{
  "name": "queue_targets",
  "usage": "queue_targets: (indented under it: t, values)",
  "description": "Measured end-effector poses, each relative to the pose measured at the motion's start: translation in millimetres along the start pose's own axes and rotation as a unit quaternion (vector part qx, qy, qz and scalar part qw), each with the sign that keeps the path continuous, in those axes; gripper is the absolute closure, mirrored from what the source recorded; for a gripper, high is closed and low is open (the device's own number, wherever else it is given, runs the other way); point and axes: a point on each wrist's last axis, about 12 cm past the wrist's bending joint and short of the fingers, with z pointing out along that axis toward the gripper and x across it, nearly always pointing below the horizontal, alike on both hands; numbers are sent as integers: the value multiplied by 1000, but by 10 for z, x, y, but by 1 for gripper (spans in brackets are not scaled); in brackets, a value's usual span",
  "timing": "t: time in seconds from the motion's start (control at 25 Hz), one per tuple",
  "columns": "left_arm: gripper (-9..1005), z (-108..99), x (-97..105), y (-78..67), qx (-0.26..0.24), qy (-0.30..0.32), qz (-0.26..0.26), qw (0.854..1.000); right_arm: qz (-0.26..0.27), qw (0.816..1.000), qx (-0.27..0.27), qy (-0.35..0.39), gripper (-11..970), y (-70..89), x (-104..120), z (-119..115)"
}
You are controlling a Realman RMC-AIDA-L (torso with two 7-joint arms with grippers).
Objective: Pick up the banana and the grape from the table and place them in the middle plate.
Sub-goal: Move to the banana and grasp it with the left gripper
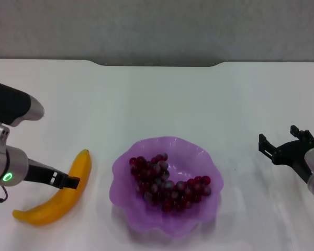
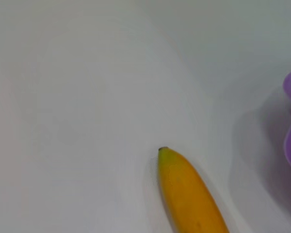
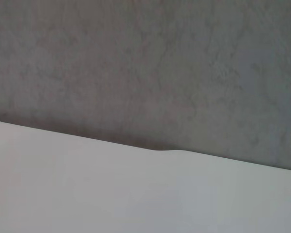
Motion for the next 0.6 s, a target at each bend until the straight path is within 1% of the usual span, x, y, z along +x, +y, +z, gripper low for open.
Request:
queue_targets:
  t: [0.12, 0.32, 0.44, 0.6]
  values:
    - [215, 62, -10, -16, 3, 12, -2, 1000, 0, 1000, 0, 0, 80, -2, 0, -1]
    - [99, 175, 1, -78, 7, 36, 8, 999, 1, 1000, 1, -1, 80, 1, 1, -1]
    - [100, 193, -17, -108, 6, 33, 9, 999, 1, 1000, 1, -1, 80, 0, -3, 0]
    - [101, 222, -36, -108, 5, 32, 8, 999, 1, 1000, 0, -2, 80, 4, -5, 1]
